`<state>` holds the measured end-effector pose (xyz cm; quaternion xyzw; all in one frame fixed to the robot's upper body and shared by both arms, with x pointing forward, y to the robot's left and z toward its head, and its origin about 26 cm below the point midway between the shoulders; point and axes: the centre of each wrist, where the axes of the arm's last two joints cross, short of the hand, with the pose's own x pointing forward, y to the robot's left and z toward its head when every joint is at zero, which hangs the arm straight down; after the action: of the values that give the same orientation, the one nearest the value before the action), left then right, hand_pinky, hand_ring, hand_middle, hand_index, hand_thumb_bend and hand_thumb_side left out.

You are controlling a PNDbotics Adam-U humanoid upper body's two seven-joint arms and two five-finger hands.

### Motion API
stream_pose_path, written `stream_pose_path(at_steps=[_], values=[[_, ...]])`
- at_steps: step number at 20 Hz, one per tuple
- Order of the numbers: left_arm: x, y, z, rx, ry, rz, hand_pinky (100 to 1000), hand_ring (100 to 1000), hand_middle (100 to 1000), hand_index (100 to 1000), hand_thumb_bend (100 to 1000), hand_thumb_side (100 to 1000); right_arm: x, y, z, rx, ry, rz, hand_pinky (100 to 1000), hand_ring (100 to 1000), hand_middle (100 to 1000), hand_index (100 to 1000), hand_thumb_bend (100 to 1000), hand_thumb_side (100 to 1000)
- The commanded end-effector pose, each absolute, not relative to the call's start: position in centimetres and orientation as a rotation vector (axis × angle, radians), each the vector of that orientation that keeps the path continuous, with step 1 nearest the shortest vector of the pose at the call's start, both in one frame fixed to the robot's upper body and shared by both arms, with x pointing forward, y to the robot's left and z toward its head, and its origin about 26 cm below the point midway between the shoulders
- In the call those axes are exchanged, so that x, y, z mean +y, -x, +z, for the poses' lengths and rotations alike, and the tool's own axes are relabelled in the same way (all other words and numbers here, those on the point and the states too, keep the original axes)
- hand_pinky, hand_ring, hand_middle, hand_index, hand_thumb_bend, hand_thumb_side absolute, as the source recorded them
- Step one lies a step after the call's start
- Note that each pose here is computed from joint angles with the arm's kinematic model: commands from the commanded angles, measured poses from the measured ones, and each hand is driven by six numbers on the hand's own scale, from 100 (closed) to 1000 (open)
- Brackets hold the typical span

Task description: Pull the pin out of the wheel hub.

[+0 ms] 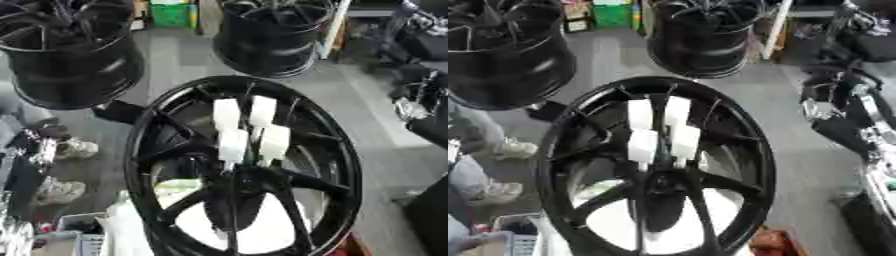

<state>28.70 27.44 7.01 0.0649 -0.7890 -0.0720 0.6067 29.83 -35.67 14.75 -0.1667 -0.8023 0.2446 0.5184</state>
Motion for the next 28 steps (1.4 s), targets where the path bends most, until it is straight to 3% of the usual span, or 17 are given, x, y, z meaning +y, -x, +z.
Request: stream_pose_path(at_steps=[1,10,15,19,28], values=[[27.6,-28.7,7.7,-1.844,-0.156,-0.191,753,728,671,792,175,591,-35.5,-29.9,18.2,-1.958,0.413,0.788,747,664,684,839,117,256],[27.6,-28.7,7.6,-1.84,-0.157,-0.201,753,728,670,792,175,591,-33.3,-30.0,22.7,-1.962,0.319,1.19,761,686,730,875,155,298],[27.6,-28.7,7.6,-1.838,-0.153,-0.208,753,728,670,792,175,591,-31.5,-29.7,24.6,-1.906,0.258,1.465,768,698,761,902,262,349],[27.6,-28.7,7.5,-1.835,-0.151,-0.212,753,728,671,792,175,591,-30.2,-29.6,25.9,-1.862,0.25,1.645,766,701,770,909,332,337],[27.6,-28.7,7.4,-1.832,-0.15,-0.215,754,727,671,792,175,591,-28.0,-30.0,27.0,-1.766,0.331,1.951,758,700,805,928,357,351]])
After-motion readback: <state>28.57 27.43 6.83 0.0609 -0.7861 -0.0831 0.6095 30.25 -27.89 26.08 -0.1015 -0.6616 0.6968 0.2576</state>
